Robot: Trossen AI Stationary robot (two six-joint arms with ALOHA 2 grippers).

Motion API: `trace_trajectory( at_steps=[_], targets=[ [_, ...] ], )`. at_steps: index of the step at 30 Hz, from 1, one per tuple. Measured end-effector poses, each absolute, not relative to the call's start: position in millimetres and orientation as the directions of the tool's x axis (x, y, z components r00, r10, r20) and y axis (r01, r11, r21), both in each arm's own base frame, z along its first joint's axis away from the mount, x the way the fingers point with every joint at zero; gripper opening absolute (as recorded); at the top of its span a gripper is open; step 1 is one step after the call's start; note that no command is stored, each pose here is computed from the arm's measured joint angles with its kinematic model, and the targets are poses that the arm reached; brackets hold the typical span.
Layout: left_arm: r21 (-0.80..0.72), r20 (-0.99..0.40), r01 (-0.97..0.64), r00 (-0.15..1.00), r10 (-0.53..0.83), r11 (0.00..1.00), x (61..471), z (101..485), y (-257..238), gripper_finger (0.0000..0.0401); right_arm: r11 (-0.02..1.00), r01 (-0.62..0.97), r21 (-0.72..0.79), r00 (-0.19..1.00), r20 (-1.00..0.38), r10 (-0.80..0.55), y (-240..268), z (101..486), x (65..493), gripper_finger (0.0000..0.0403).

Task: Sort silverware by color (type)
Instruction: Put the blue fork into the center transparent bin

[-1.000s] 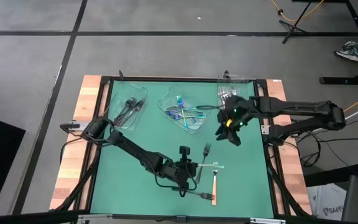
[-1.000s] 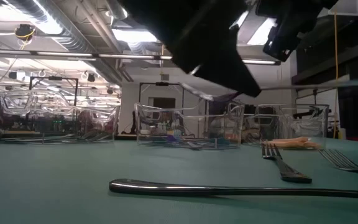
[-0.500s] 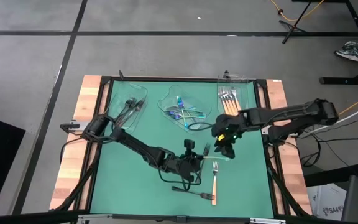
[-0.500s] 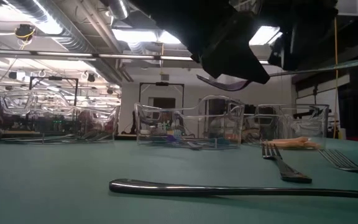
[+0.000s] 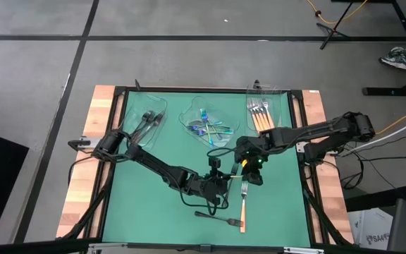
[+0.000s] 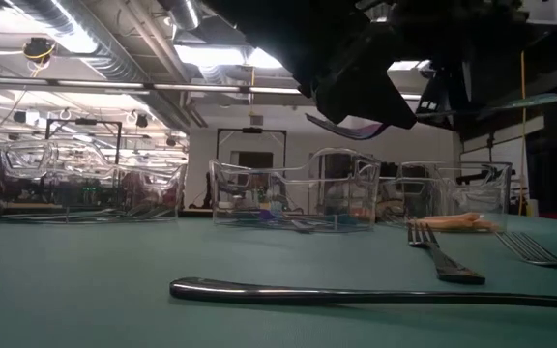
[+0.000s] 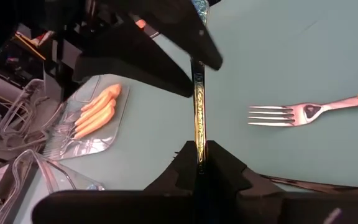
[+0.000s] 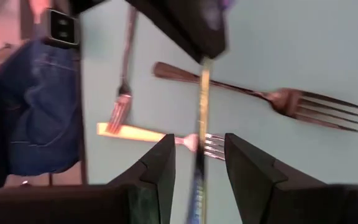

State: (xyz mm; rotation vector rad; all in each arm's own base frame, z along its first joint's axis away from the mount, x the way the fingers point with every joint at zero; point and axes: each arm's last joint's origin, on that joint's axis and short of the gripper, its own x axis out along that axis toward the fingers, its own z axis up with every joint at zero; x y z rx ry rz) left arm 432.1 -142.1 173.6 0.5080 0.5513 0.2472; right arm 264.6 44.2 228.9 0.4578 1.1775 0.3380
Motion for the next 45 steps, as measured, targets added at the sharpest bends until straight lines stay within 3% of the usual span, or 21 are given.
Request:
trace_trajectory(
  at_steps=[18,22,30,45],
  targets=[
    [0.531,-0.429,-0.107,0.821,0.376,0.840,431.8,173.8,-141.6,0.0012,0.833,-0.049,0.550,0.356,-0.770,0.530,45.7,230.6,266.4,0.0125],
    [0.532,-0.428,-0.108,0.821,0.377,0.840,431.8,173.8,-141.7,0.0012,0.835,-0.048,0.548,0.357,-0.771,0.527,45.5,230.6,266.4,0.0098],
    [0.542,-0.423,-0.122,0.815,0.396,0.831,431.4,173.8,-141.3,0.0013,0.858,-0.031,0.512,0.370,-0.792,0.486,44.2,229.7,266.8,0.0008],
    [0.535,-0.410,-0.146,0.816,0.407,0.832,432.0,174.9,-140.8,0.0072,0.883,-0.013,0.469,0.389,-0.812,0.436,43.1,229.2,267.4,0.0001]
  ],
)
